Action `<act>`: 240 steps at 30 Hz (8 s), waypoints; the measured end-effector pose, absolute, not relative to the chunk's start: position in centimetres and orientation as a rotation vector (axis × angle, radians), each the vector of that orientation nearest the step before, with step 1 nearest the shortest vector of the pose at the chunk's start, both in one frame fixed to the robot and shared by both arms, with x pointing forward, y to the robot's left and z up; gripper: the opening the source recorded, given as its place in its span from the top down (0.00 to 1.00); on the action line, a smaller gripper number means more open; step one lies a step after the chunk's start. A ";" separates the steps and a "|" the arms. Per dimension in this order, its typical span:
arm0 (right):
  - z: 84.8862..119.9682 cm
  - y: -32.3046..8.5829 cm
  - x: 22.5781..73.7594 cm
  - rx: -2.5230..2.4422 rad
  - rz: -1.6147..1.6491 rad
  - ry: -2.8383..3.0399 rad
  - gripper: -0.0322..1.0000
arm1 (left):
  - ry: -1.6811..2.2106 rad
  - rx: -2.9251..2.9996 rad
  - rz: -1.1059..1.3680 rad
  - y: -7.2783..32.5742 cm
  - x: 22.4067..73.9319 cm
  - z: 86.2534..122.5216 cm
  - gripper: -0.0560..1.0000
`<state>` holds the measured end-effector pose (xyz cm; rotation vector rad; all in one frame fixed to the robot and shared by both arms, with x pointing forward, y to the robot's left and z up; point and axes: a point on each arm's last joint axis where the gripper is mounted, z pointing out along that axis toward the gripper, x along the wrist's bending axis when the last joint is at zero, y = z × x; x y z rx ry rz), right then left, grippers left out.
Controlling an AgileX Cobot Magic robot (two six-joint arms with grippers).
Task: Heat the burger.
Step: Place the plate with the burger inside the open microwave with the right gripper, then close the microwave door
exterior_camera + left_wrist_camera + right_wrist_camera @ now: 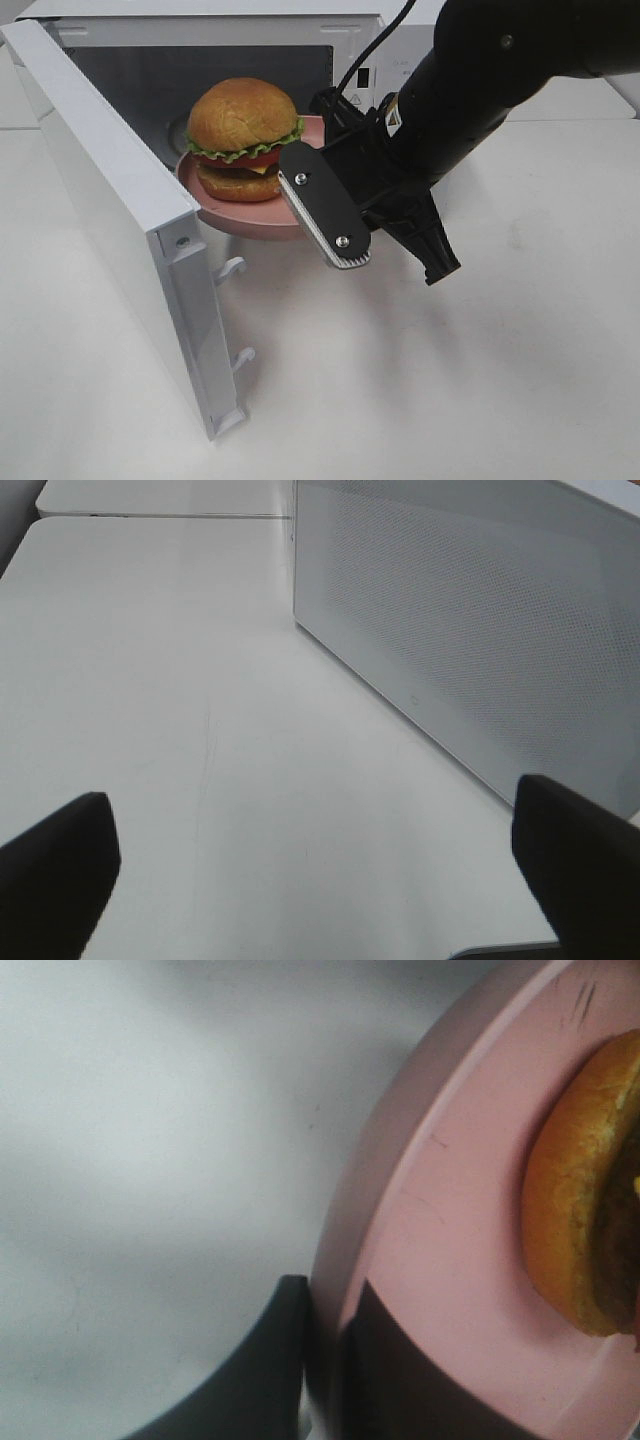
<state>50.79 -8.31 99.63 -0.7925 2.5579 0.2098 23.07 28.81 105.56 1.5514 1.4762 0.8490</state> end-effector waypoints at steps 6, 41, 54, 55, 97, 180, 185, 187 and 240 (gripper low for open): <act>99.2 -7.8 51.8 -0.798 0.208 2.576 0.89 | 1.476 1.551 0.849 28.8 23.1 105.6 0.01; 97.9 -3.0 58.3 -0.683 0.212 2.555 0.89 | 1.476 1.551 0.849 28.8 23.1 105.6 0.01; 97.0 -1.2 61.6 -0.563 0.169 2.545 0.89 | 1.476 1.551 0.849 28.8 23.1 105.6 0.01; 96.9 -0.9 62.1 -0.554 0.164 2.542 0.89 | 1.476 1.551 0.849 28.8 23.1 105.6 0.01; 93.5 0.8 67.4 -0.413 0.230 2.409 0.55 | 1.476 1.551 0.849 28.8 23.1 105.6 0.01; 102.3 -10.6 51.2 -0.047 0.467 2.404 0.30 | 1.476 1.551 0.849 28.8 23.1 105.6 0.01; 103.3 -11.7 49.9 0.026 0.501 2.381 0.30 | 1.476 1.551 0.849 28.8 23.1 105.6 0.01; 103.5 -11.9 49.6 0.037 0.510 2.374 0.30 | 1.476 1.551 0.849 28.8 23.1 105.6 0.01; 108.9 -26.6 30.5 1.456 0.724 2.258 0.30 | 1.476 1.551 0.849 28.8 23.1 105.6 0.01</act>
